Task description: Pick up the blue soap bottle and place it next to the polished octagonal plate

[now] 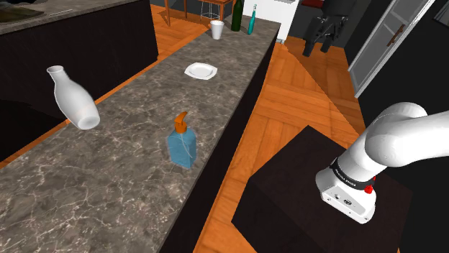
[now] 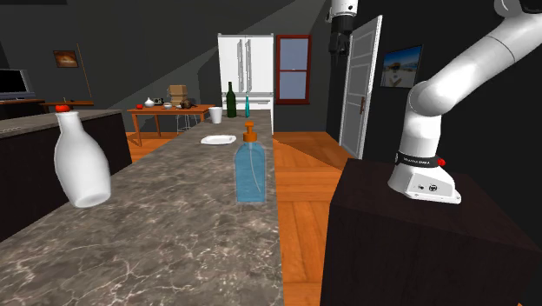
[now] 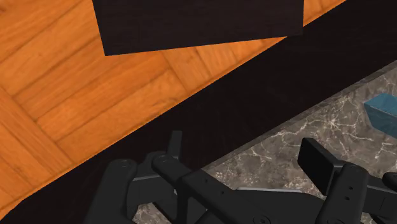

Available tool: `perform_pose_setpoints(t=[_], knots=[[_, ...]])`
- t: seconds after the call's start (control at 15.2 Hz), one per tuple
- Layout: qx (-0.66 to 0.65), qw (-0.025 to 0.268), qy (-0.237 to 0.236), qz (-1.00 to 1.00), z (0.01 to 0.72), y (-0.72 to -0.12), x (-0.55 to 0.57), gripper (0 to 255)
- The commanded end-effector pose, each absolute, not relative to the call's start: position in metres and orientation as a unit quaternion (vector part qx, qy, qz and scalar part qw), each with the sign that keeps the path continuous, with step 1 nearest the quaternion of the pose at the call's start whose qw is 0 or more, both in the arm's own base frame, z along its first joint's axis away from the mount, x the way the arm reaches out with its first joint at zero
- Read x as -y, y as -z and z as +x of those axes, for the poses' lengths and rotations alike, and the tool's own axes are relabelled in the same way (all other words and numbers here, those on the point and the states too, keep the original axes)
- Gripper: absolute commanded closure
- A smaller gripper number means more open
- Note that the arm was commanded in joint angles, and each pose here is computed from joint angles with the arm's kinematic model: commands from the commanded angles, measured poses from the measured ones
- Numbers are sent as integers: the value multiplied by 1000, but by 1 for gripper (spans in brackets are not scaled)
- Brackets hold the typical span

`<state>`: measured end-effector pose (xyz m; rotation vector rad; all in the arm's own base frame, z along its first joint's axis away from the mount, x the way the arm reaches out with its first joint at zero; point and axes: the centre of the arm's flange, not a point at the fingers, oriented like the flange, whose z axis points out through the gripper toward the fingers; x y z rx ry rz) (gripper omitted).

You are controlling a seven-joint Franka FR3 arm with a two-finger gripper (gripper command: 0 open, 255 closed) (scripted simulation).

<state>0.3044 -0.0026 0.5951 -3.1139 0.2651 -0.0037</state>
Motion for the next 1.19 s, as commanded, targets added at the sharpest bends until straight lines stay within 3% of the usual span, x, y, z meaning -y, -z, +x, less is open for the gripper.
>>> perform_pose_setpoints(t=[0.0, 1.12], knots=[[-85, 8, 1, -996, 304, -595, 3, 0], [9, 12, 52, -999, 354, -493, -185, 0]])
